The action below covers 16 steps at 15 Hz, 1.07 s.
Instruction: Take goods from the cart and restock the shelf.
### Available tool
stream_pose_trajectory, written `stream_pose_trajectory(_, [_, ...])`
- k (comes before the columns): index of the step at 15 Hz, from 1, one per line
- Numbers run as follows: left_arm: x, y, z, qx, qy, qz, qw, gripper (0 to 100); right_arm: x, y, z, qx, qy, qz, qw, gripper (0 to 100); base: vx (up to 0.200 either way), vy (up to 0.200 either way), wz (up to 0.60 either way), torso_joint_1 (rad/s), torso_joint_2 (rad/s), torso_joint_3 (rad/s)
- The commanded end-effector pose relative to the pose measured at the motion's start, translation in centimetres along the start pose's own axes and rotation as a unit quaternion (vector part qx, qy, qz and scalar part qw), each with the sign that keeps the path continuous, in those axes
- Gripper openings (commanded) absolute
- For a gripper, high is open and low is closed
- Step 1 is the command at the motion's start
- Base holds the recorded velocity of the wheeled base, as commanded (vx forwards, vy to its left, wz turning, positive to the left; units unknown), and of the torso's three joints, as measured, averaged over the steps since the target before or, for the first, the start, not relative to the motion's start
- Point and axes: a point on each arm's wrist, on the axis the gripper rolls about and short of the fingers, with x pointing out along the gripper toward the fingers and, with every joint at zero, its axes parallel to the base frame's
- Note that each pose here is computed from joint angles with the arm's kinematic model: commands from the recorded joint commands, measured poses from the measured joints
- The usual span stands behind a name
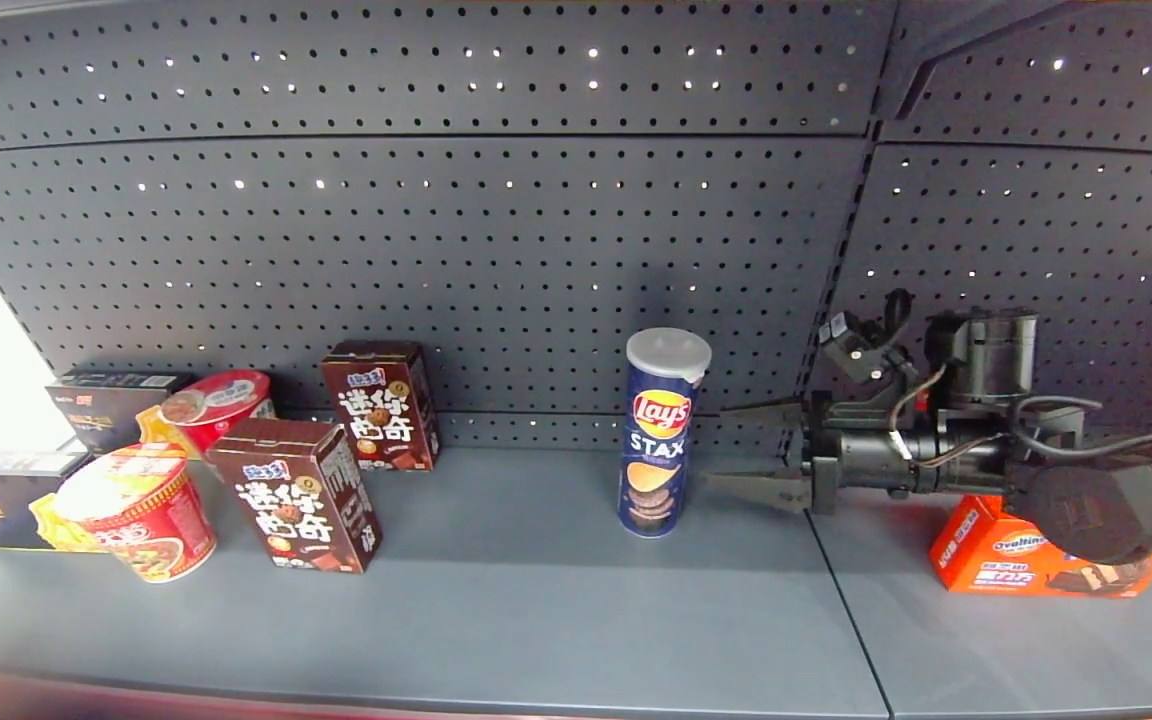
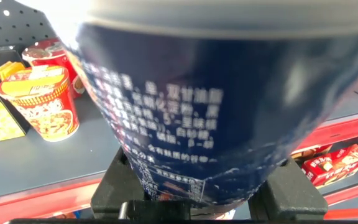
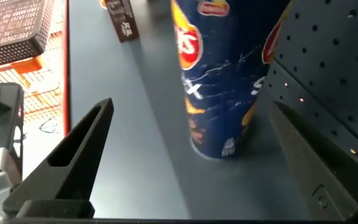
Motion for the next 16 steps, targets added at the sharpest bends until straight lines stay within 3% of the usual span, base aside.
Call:
stream_pose_trajectory(1, [0.0, 0.0, -0.1, -0.001, 0.002, 0.0, 1.0, 0, 1.9, -1.0, -1.2, 0.01, 0.011, 0.009, 1.0, 100, 0.0, 0.0, 0.0, 0.0, 0.0, 0.0])
stream_pose_trajectory(7, [0.0, 0.0, -0.2, -0.001, 0.003, 0.002, 1.0, 0, 5.2, -3.1, -2.1, 0.007, 0.01, 0.02, 1.0, 100, 0.0, 0.0, 0.0, 0.0, 0.0, 0.0])
stream_pose_trajectory(16, [-0.1, 0.0, -0.2, 0.0, -0.001, 0.004, 1.0, 0, 8.0, -3.8, -3.7, 0.013, 0.018, 0.037, 0.999, 100, 0.0, 0.0, 0.0, 0.0, 0.0, 0.0])
